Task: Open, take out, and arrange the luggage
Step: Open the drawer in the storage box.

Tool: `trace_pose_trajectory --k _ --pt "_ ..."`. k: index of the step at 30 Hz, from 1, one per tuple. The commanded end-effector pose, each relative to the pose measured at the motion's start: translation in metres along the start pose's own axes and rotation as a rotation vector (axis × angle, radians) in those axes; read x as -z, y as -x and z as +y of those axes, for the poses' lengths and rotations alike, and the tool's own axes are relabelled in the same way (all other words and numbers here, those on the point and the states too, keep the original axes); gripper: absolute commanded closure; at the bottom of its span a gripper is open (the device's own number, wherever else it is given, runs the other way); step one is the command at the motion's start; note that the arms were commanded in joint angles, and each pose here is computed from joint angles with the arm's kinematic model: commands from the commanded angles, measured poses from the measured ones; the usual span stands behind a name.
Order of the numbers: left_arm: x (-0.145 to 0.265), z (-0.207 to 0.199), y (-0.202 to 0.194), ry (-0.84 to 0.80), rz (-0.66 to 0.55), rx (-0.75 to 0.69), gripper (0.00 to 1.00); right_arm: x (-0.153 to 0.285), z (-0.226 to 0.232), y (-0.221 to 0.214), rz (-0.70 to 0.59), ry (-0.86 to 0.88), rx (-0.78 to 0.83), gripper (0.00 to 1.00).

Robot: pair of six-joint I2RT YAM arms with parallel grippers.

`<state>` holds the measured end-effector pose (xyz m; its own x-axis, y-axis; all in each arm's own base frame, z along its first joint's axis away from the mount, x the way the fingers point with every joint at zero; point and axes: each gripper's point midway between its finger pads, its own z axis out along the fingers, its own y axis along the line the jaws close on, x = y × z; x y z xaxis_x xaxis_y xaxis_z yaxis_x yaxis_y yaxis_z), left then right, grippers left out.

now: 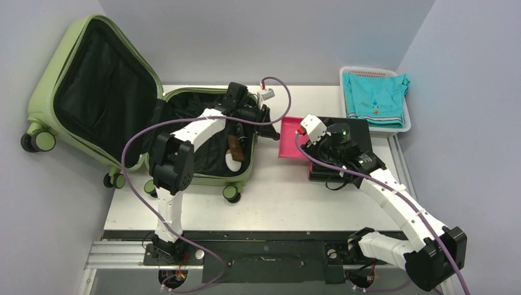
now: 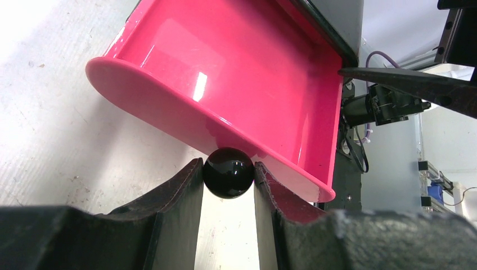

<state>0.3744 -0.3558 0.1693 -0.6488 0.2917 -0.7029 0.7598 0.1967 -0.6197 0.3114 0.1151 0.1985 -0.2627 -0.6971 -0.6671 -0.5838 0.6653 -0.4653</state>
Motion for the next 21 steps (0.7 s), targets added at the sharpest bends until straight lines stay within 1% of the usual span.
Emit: trace_pose_trajectory --k 1,4,12,14,16,17,18,19,20,21 --pt "0.021 -0.020 0.037 0.033 -0.114 -0.110 0.75 0.007 -0.017 -0.022 0.082 -0.084 -0.040 0.21" --pt "0.020 -0.018 0.029 0.038 -0.115 -0.088 0.75 0.006 -0.017 -0.019 0.069 -0.073 -0.057 0.21" --pt "0.020 -0.014 0.022 0.058 -0.106 -0.085 0.75 0.009 -0.016 -0.008 0.034 -0.031 -0.084 0.20" --pt "0.021 -0.013 0.022 0.065 -0.104 -0.088 0.72 0.011 -0.018 -0.007 0.028 -0.030 -0.089 0.20" --pt "0.022 -0.010 0.023 0.075 -0.103 -0.092 0.63 0.014 -0.016 -0.003 0.003 0.000 -0.093 0.20" --pt "0.024 -0.009 0.025 0.081 -0.104 -0.094 0.51 0.016 -0.014 -0.002 -0.005 0.019 -0.097 0.20" --pt "0.025 -0.008 0.025 0.084 -0.103 -0.093 0.46 0.019 -0.016 0.001 -0.018 0.021 -0.099 0.20" --pt "0.028 -0.007 0.029 0.090 -0.107 -0.094 0.37 0.021 -0.016 0.002 -0.026 0.035 -0.106 0.20" --pt "0.029 -0.007 0.031 0.092 -0.109 -0.095 0.32 0.025 -0.019 0.006 -0.043 0.032 -0.111 0.19" --pt "0.033 -0.007 0.034 0.098 -0.115 -0.097 0.22 0.027 -0.020 0.006 -0.050 0.042 -0.121 0.19"
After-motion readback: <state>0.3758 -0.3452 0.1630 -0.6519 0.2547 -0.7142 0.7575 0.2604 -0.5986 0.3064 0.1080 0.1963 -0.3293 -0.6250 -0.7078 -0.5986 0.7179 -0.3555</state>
